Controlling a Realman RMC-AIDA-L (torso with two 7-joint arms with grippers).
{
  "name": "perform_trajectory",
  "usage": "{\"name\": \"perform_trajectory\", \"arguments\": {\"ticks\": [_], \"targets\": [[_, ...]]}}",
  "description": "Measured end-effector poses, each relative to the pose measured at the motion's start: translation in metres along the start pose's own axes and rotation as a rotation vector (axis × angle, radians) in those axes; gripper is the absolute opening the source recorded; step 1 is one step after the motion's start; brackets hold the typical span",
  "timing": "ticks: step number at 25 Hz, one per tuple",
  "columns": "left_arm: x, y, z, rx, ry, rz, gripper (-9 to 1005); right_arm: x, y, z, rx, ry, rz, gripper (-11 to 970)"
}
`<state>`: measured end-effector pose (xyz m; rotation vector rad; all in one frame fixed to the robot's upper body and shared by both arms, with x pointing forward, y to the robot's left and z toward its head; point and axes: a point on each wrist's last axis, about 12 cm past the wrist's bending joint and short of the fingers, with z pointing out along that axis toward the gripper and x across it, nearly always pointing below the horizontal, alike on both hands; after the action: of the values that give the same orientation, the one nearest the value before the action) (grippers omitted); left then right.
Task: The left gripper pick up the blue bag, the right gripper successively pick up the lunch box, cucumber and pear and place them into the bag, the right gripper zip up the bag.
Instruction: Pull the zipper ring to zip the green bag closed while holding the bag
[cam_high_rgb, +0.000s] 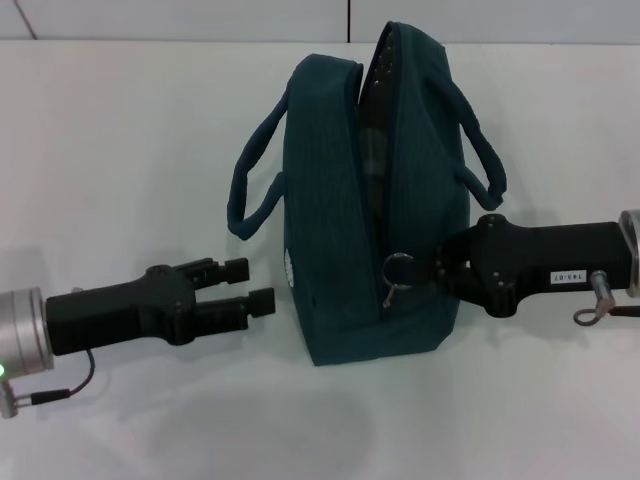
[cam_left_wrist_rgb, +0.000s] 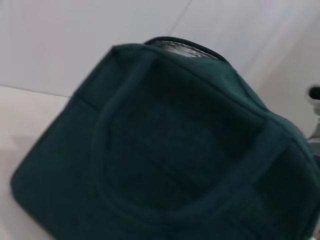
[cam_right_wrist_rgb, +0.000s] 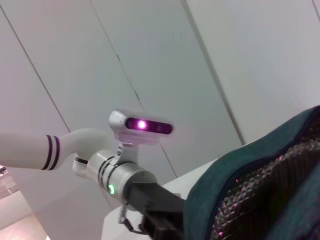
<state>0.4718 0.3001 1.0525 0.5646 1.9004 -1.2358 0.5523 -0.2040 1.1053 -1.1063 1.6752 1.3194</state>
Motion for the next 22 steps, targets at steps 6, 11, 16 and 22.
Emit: {"name": "perform_trajectory", "arguments": {"ticks": [6, 11, 16, 22], "targets": [[0.006, -0.004, -0.001, 0.023, 0.002, -0.014, 814, -0.004, -0.003, 0.003, 0.012, 0.003, -0.015, 17], [0.017, -0.006, 0.012, 0.047, -0.01, -0.015, 814, -0.017, -0.003, 0.012, -0.021, -0.01, -0.055, 17], [0.024, -0.005, 0.029, 0.047, -0.016, 0.003, 814, -0.027, 0.001, 0.017, -0.055, -0.042, -0.088, 17], [0.025, -0.003, 0.041, 0.043, -0.012, 0.023, 814, -0.031, 0.003, 0.017, -0.074, -0.072, -0.091, 17]]}}
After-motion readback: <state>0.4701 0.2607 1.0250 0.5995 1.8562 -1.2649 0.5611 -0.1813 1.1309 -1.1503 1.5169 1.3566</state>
